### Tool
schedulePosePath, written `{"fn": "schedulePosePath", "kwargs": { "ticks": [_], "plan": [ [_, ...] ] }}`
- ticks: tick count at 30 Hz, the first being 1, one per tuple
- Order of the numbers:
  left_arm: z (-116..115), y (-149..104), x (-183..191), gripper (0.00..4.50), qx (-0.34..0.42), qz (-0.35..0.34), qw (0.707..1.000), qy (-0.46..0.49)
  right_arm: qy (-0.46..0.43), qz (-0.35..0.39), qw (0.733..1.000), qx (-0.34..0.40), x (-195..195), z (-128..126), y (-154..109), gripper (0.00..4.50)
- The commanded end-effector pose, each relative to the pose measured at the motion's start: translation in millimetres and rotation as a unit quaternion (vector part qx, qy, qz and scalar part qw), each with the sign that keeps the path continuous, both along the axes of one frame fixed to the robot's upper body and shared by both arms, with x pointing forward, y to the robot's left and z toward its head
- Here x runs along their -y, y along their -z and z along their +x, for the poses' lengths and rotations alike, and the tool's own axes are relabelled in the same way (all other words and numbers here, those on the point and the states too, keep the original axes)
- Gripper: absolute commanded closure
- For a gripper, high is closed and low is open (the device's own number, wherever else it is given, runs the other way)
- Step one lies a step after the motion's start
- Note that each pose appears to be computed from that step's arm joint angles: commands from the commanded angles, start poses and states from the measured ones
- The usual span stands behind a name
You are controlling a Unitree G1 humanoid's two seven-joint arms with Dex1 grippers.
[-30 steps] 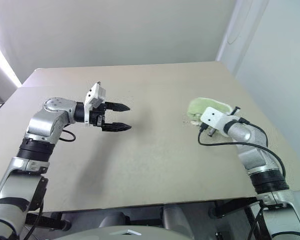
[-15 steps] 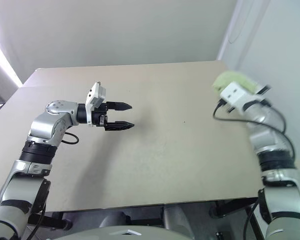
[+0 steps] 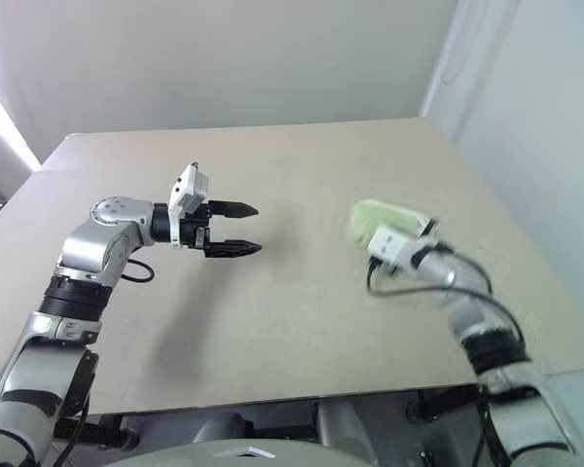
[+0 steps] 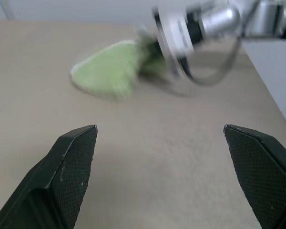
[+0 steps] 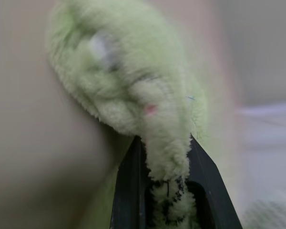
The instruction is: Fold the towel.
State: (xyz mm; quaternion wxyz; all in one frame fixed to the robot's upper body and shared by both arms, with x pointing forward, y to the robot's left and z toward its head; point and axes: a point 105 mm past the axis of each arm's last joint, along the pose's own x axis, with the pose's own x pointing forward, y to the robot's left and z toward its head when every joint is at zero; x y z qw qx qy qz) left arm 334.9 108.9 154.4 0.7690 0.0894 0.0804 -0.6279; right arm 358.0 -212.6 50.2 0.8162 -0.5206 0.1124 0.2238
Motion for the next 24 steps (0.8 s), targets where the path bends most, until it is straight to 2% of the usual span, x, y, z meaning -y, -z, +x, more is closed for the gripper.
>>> {"fn": "schedulePosePath", "kwargs": {
  "ticks": [1,5,8,11,15,19,20,24],
  "plan": [
    [-2.0,-10.6,-1.2,0.0,0.026,0.004,1.0,0.007,-0.03,0.015,0.999,0.004,-22.1,-5.9,-9.2,4.49],
    [-4.0,-10.9,-2.7,0.0,0.025,0.007,1.0,0.009,-0.033,0.023,0.999,-0.009,-28.1,-12.5,-6.9,4.49],
    [-4.1,-9.5,-3.2,0.0,0.025,0.014,1.0,0.01,-0.012,0.023,1.0,-0.012,-18.3,-10.6,-9.6,4.49],
    [-5.2,-8.4,-1.7,0.0,0.024,0.016,1.0,0.013,0.0,0.035,0.999,-0.003,-12.8,-7.1,-19.5,3.66],
    [-5.4,-7.5,-1.4,0.0,0.023,0.019,0.999,0.013,0.0,0.047,0.999,-0.002,-7.2,-8.0,-31.2,2.24],
    [-5.4,-7.9,-2.2,0.0,0.022,0.021,0.999,0.013,-0.003,0.129,0.992,-0.019,-10.0,-14.0,-53.0,0.78],
    [-4.8,-8.3,-2.7,0.0,0.022,0.022,0.999,0.012,-0.007,0.18,0.983,-0.029,-14.1,-17.2,-64.3,0.44],
    [-2.8,-9.3,-4.9,0.0,0.018,0.02,1.0,0.008,0.004,0.386,0.922,-0.023,-20.2,-12.8,-115.4,0.44]
  ]
}}
